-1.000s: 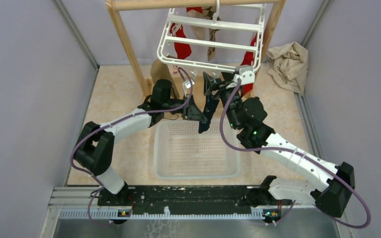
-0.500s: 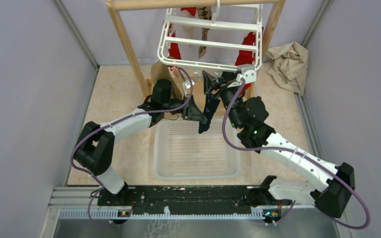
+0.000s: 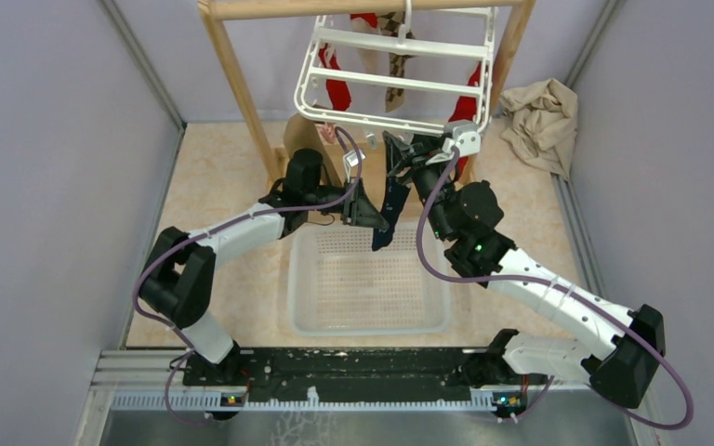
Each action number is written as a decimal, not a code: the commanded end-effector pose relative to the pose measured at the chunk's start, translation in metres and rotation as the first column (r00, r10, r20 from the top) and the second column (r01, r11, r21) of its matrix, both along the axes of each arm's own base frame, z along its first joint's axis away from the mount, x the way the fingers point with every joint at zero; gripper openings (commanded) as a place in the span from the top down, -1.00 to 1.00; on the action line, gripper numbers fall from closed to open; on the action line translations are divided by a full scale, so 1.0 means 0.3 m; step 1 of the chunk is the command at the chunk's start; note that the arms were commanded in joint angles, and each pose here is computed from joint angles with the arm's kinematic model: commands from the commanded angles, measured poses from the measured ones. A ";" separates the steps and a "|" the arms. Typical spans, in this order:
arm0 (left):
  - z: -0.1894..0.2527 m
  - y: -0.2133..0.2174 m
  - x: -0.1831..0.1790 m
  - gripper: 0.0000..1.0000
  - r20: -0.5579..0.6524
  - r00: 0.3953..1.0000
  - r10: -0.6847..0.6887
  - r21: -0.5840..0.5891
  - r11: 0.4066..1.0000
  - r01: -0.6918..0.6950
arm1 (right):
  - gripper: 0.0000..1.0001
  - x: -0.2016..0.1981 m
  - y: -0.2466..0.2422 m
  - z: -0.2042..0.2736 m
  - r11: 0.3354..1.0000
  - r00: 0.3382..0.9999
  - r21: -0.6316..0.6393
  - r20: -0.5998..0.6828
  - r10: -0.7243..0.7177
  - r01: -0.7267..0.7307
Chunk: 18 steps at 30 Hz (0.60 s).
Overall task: Remove the socks clipped to the hanger
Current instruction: Remove the sock from the hanger.
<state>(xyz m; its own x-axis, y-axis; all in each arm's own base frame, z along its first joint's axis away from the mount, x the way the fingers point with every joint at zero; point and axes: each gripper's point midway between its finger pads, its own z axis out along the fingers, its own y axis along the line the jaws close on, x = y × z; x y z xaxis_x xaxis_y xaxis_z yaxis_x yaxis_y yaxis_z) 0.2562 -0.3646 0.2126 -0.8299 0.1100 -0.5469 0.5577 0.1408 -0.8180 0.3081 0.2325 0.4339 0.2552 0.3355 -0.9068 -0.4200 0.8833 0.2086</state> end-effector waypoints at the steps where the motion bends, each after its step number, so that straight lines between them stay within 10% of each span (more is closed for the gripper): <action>1: -0.006 0.002 0.005 1.00 0.011 1.000 -0.016 -0.004 1.000 0.016 | 0.10 -0.033 -0.031 0.128 0.996 0.996 0.084 0.088 0.010 -0.017; 18: -0.017 0.003 0.005 1.00 0.005 1.000 -0.013 0.001 1.000 0.013 | 0.61 -0.015 -0.032 0.134 0.996 0.996 0.093 0.091 0.010 -0.018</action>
